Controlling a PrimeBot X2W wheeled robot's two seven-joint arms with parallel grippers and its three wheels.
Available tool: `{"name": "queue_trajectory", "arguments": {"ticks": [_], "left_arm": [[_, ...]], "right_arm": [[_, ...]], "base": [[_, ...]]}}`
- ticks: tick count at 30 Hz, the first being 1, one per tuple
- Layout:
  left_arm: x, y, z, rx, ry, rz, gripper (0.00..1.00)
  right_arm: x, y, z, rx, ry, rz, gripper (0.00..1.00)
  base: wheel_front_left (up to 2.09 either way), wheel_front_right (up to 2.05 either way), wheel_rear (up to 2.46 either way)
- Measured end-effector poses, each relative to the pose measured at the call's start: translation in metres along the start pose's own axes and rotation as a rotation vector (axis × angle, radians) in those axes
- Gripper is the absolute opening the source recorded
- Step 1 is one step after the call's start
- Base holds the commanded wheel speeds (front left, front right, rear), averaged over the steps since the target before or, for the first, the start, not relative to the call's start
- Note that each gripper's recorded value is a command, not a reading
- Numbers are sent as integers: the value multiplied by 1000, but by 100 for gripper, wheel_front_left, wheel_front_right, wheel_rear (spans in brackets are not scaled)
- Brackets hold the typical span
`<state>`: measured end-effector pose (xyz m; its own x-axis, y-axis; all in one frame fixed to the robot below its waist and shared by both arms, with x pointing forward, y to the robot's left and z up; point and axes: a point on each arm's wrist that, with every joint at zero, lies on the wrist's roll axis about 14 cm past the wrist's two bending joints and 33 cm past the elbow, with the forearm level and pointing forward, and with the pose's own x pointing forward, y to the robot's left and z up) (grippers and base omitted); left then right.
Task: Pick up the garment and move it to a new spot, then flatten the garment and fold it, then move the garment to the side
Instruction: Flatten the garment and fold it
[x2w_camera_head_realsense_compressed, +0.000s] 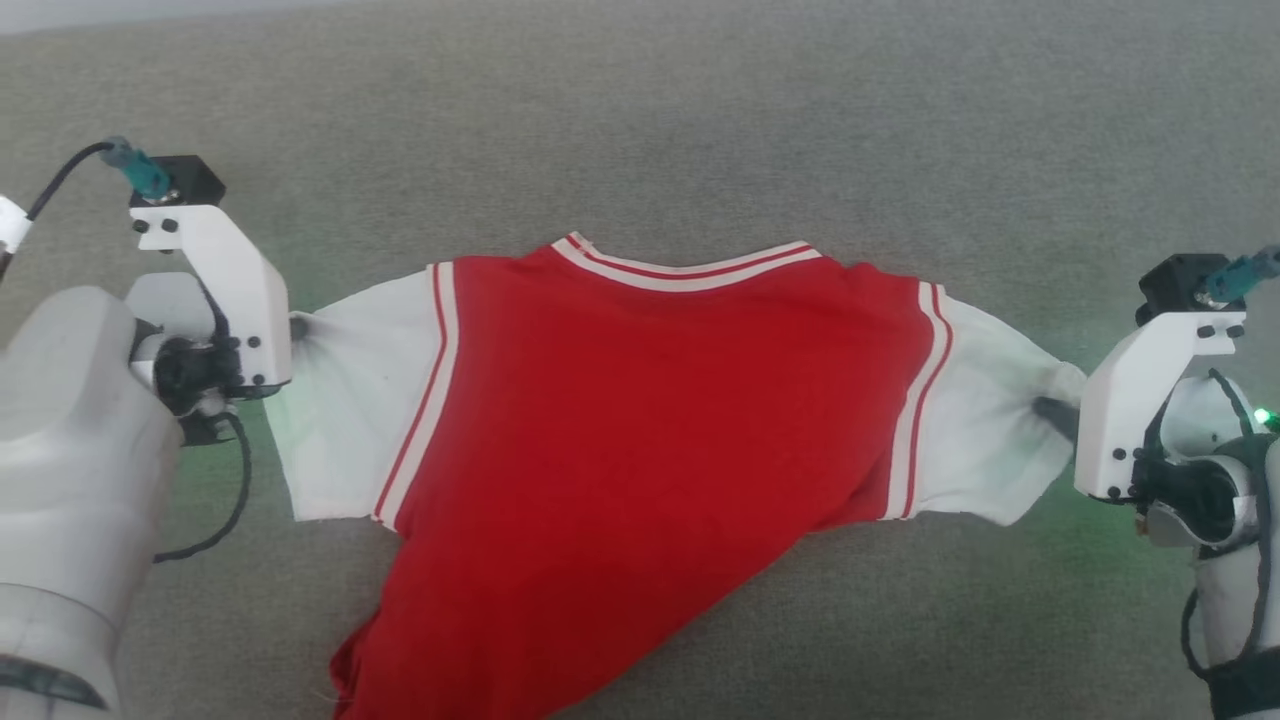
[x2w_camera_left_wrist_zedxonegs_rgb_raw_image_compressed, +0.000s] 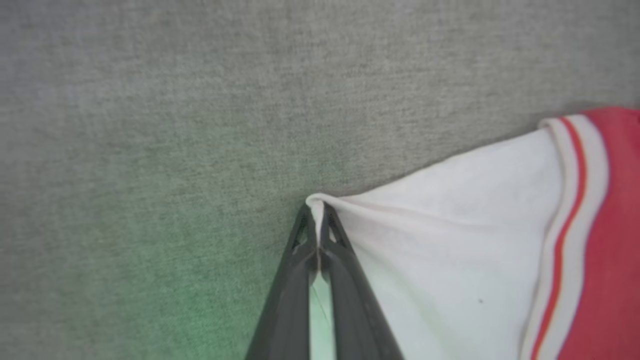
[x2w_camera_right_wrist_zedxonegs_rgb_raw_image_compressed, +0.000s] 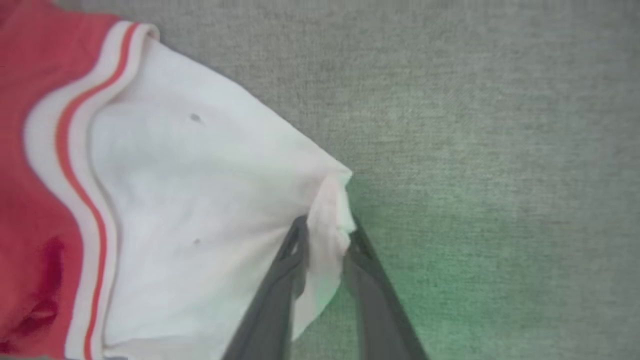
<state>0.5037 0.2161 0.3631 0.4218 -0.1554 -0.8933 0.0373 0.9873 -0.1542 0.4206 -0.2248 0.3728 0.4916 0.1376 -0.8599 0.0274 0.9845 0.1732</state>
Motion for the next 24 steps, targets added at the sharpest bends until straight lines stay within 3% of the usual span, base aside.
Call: {"name": "queue_trajectory", "arguments": {"ticks": [6,11,15,24], "left_arm": [[-18,-5,6,8,-62,-1,0],[-52,-13,27,31,-153,-7,0],[-99,-26,65,58,-295,-23,0],[-230,-39,134,125,-634,-7,0]], "right_arm": [[-10,10,26,2,-80,33,0],[-47,25,81,-18,-268,69,0],[-87,42,126,39,-441,135,0],[-197,84,202,-41,-768,159,0]], "base": [[0,0,0],[0,0,0],[0,0,0],[0,0,0]]}}
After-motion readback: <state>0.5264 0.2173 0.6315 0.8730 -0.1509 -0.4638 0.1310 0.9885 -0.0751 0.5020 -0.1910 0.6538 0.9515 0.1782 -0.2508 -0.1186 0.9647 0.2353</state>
